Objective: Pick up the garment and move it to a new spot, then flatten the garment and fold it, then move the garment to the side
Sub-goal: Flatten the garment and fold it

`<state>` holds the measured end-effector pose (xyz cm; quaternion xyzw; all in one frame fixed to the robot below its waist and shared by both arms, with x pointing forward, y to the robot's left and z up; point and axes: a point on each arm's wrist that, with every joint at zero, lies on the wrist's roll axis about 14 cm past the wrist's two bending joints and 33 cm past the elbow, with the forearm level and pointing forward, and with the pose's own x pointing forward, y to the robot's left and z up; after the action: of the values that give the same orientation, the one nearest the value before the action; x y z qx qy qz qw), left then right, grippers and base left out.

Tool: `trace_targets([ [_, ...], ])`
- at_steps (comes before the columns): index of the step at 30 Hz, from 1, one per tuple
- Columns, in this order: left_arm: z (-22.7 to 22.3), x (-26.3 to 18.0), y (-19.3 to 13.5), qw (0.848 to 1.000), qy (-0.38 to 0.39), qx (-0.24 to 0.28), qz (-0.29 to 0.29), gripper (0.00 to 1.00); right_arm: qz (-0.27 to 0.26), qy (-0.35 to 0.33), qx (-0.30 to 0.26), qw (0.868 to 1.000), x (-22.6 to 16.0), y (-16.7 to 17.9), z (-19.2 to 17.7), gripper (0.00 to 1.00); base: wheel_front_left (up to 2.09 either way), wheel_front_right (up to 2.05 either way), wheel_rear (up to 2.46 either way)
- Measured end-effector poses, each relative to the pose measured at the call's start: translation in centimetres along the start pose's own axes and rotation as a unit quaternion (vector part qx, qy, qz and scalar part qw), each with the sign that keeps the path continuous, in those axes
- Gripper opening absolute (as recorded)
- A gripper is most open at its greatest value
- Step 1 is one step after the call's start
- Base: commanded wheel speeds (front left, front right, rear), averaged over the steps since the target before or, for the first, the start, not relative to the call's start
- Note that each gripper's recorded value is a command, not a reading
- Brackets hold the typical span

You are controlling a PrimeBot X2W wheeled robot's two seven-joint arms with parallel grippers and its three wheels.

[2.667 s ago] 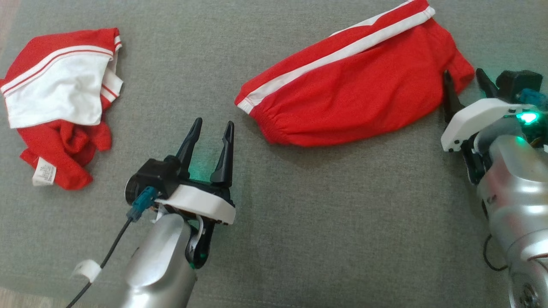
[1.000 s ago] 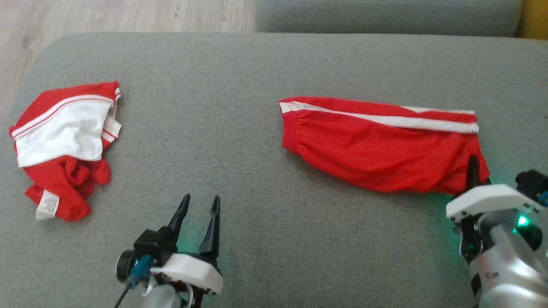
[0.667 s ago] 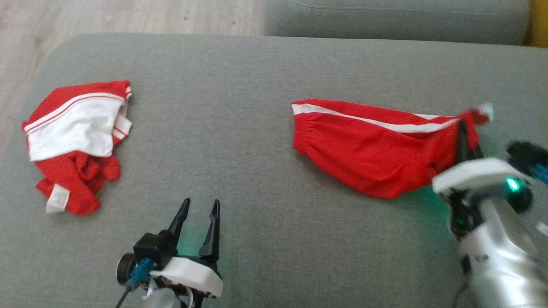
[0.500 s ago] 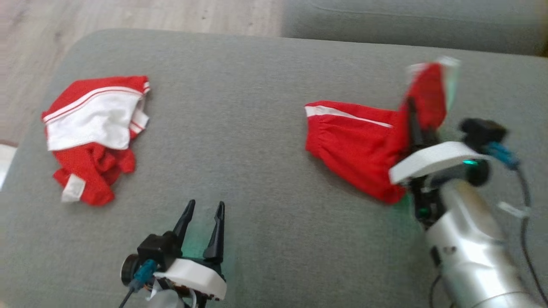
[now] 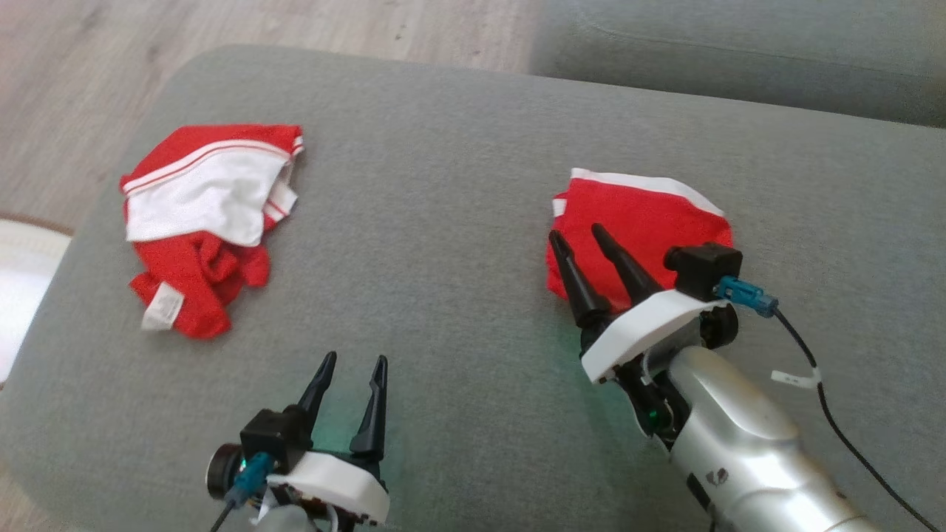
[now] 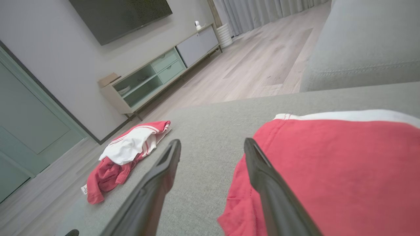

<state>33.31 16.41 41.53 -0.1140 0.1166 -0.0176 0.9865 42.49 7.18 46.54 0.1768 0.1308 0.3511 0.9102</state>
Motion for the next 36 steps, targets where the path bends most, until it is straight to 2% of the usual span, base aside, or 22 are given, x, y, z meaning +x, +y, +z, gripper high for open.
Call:
trace_targets([
  [3, 0.2, 0.4, -0.7, 1.000, -0.002, 0.006, -0.013, 1.00, -0.011, -0.015, -0.013, 1.000, -0.7, -0.7, 1.0, 1.00, 0.00, 0.00, 0.00],
  [7, 0.8, 1.3, -2.0, 0.999, -0.009, 0.022, -0.036, 1.00, -0.081, -0.059, -0.030, 0.995, -3.5, -4.8, 3.4, 1.00, 0.00, 0.00, 0.00],
  [13, 2.0, 2.3, -3.6, 0.997, -0.027, 0.055, -0.057, 1.00, -0.215, -0.073, -0.067, 0.972, -10.6, -11.9, 3.4, 1.00, 0.00, 0.00, 0.00],
  [17, 2.0, 2.1, -4.4, 0.995, -0.031, 0.076, -0.065, 1.00, -0.267, -0.065, -0.086, 0.958, -14.4, -13.9, 2.4, 1.00, 0.00, 0.00, 0.00],
  [29, 0.3, 0.0, -5.4, 0.993, -0.019, 0.088, -0.073, 1.00, -0.319, -0.045, -0.049, 0.946, -19.9, -14.4, -1.5, 1.00, 0.00, 0.00, 0.00],
  [36, 0.1, -0.2, -5.4, 0.993, -0.017, 0.087, -0.074, 1.00, -0.318, -0.040, -0.046, 0.946, -19.8, -14.3, -1.9, 1.00, 0.00, 0.00, 0.00],
])
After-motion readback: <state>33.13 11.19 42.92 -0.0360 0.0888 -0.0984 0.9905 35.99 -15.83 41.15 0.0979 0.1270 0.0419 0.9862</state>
